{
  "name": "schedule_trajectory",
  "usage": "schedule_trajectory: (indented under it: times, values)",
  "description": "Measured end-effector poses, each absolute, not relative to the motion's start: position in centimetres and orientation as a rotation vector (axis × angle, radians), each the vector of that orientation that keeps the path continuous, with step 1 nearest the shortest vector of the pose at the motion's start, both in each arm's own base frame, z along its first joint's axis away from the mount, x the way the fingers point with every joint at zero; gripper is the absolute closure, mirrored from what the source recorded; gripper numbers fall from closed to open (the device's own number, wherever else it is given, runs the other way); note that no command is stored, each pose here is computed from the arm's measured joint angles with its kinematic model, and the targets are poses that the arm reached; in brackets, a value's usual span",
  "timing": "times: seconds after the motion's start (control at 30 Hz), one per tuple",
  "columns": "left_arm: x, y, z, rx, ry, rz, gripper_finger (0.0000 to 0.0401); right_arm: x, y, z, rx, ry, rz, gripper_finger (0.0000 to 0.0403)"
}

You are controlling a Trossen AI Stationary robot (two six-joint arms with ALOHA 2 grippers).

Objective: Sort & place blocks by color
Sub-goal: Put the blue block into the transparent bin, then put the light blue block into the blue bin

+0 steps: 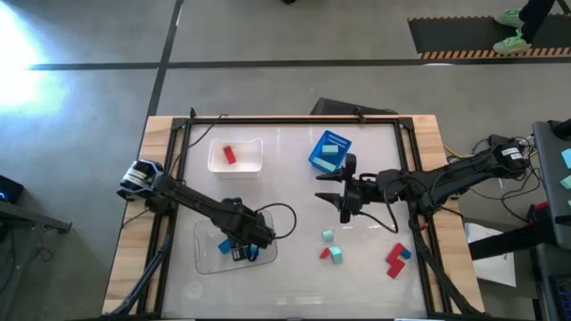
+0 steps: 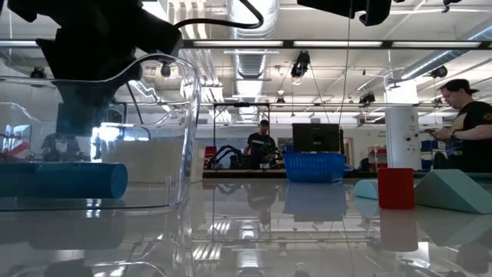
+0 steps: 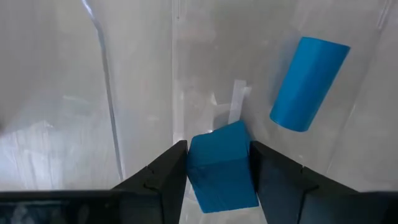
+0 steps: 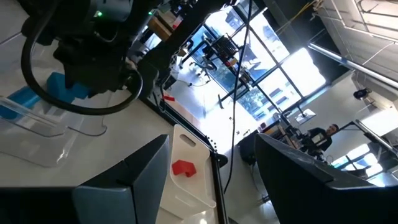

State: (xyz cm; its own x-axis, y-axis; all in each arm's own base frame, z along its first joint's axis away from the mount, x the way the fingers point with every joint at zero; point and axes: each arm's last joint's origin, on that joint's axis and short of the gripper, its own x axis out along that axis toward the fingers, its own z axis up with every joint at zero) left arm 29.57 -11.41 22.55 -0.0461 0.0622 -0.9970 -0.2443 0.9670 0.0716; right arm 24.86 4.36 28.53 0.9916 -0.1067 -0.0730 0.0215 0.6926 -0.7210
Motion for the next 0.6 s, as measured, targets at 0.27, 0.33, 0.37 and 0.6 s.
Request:
schedule_trajectory:
  times: [0.27, 0.33, 0.37, 0.6]
  values:
    - [29.84, -11.32, 22.66, -0.101, 1.552, 0.249, 0.0236, 24.86, 4.36, 28.52, -0.803, 0.113, -0.071, 0.0174]
    - [30.05, -11.35, 22.66, -0.086, 1.527, 0.243, 0.0226, 24.86, 4.36, 28.52, -0.797, 0.112, -0.072, 0.0174]
    - [30.09, -11.34, 22.66, -0.076, 1.522, 0.236, 0.0221, 24.86, 4.36, 28.52, -0.794, 0.112, -0.072, 0.0174]
    - [30.0, -11.13, 23.03, -0.011, 1.505, 0.209, 0.0191, 24.84, 4.36, 28.36, -0.762, 0.125, -0.068, 0.0174]
